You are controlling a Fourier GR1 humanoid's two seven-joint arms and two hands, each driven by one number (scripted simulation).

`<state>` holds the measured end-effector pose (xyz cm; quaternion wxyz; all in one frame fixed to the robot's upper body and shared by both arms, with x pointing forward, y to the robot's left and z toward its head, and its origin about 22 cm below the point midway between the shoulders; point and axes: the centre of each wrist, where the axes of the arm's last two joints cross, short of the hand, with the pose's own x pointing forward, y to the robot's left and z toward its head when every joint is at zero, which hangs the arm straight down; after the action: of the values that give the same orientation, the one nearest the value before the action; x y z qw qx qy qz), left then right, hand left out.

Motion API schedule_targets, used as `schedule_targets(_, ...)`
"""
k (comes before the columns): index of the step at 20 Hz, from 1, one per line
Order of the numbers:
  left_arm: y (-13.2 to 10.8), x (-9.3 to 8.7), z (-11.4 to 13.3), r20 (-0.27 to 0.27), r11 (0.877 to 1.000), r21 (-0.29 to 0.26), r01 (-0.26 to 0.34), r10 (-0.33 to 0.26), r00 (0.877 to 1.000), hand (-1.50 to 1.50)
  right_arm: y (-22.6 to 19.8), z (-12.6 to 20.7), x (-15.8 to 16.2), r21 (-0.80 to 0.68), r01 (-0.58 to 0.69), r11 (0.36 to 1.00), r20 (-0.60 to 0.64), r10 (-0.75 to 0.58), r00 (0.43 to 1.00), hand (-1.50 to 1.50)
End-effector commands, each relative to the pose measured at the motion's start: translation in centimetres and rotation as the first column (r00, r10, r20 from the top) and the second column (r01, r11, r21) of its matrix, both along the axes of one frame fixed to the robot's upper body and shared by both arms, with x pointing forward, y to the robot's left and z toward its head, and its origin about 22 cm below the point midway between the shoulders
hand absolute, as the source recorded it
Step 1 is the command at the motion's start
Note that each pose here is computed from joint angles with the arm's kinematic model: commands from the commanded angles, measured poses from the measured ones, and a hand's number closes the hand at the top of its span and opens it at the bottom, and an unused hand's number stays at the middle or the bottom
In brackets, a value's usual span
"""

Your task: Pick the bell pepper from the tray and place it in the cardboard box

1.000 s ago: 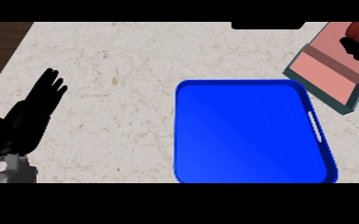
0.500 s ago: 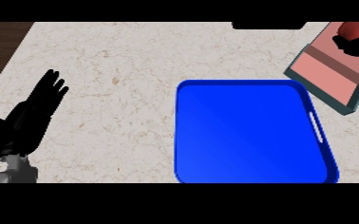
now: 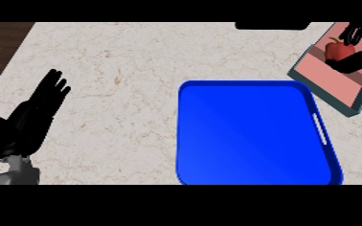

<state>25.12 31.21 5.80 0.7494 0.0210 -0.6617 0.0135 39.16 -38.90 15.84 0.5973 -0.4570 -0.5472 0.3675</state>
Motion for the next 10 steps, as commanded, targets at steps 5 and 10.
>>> schedule_targets(5,-1.0,0.4,-0.4,-0.011,1.000,-0.012,0.006,-0.006,1.000,0.00,-0.6,-4.3,0.6,0.099,-0.071,0.993,-0.044,0.076,0.996,-1.50)
schedule_targets(10,1.9,-0.5,-0.6,0.008,1.000,0.002,-0.022,0.022,1.000,0.00,-2.2,-3.2,0.2,0.372,-0.064,0.926,0.204,-0.015,0.979,-1.50)
